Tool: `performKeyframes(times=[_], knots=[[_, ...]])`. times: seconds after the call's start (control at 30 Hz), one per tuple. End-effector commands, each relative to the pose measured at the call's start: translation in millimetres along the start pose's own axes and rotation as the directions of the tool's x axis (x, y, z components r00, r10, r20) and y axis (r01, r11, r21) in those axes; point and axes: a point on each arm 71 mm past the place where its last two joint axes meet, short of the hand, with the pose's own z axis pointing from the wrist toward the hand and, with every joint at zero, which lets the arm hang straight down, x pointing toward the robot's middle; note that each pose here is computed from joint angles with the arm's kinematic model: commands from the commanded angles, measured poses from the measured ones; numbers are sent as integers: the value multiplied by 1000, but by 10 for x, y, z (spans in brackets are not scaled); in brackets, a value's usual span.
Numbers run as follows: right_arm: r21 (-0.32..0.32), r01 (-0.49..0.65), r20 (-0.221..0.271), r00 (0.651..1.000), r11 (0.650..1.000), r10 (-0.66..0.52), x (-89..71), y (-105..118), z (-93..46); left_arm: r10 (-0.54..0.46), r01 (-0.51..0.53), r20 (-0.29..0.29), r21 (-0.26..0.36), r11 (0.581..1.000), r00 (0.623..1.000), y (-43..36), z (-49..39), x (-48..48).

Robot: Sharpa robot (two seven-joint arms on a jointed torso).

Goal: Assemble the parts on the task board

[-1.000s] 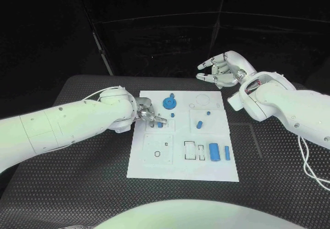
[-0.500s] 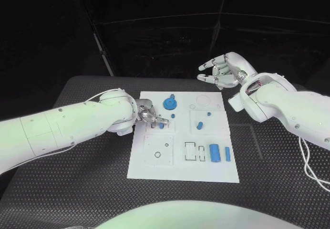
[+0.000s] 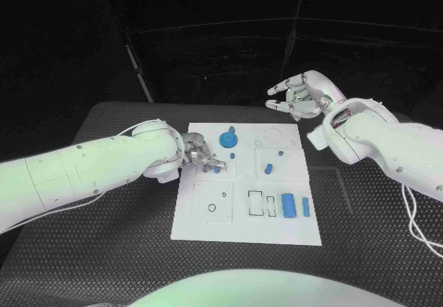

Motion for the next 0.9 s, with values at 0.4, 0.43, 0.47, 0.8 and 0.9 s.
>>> performKeyframes(times=[0.4, 0.43, 0.47, 0.8, 0.9], knots=[[-11, 0, -6, 1000, 1000, 0, 4, 11, 9, -37, 37, -37, 3, 999, 999, 38, -20, 47], [-11, 0, -7, 1000, 1000, 0, 4, 11, 10, -38, 38, -38, 3, 999, 999, 38, -20, 47], [-11, 0, -7, 1000, 1000, 0, 5, 11, 10, -38, 38, -38, 3, 999, 999, 38, -21, 48], [-10, 0, -6, 1000, 1000, 0, 4, 4, 11, -46, 46, -34, 1, 999, 998, 52, -17, 39], [-10, 0, -6, 1000, 1000, 0, 4, 4, 12, -47, 47, -34, 0, 999, 998, 53, -13, 37]])
